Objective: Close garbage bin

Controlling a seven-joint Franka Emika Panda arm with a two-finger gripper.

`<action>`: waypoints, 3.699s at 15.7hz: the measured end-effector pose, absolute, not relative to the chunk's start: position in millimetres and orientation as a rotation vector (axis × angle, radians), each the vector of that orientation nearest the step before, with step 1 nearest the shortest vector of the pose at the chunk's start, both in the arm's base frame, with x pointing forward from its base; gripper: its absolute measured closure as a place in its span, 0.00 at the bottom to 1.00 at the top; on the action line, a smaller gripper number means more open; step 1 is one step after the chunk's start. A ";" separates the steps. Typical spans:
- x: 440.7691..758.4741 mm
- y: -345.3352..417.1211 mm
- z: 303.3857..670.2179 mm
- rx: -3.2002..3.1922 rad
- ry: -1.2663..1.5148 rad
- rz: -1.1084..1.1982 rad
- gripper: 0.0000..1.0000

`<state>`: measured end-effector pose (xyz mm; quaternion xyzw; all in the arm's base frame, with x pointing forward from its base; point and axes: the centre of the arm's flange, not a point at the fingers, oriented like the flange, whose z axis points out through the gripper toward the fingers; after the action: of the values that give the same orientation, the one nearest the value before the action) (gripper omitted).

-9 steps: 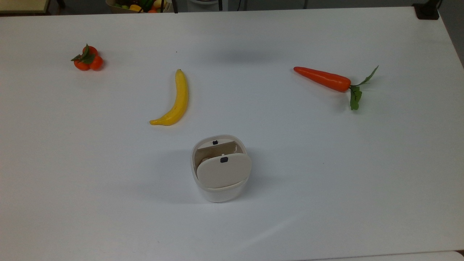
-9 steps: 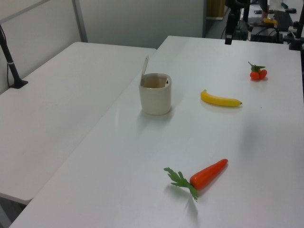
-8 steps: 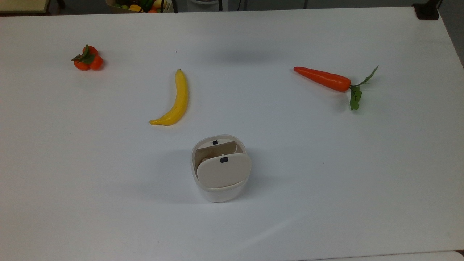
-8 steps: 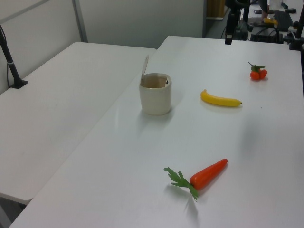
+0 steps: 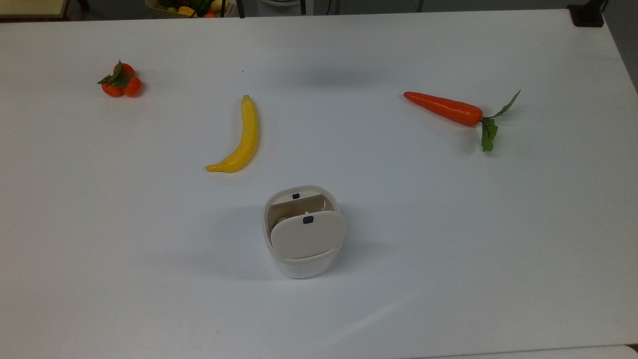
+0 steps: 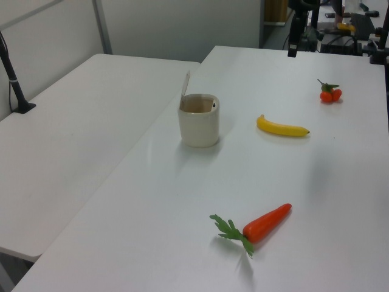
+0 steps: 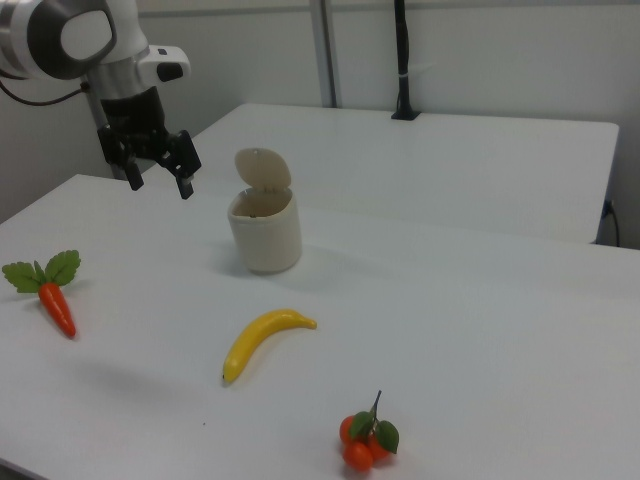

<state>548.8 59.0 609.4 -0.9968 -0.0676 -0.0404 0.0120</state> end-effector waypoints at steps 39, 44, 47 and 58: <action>608.1 62.6 614.1 -2.948 -0.130 -0.693 0.99; 627.0 65.1 613.4 -2.913 -0.105 -0.833 0.99; 642.1 67.9 616.7 -2.889 -0.073 -0.903 0.99; 696.5 92.2 572.9 -2.728 -0.036 -1.286 0.99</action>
<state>696.5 92.2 572.9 -0.9027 -0.0118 -0.4255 0.0625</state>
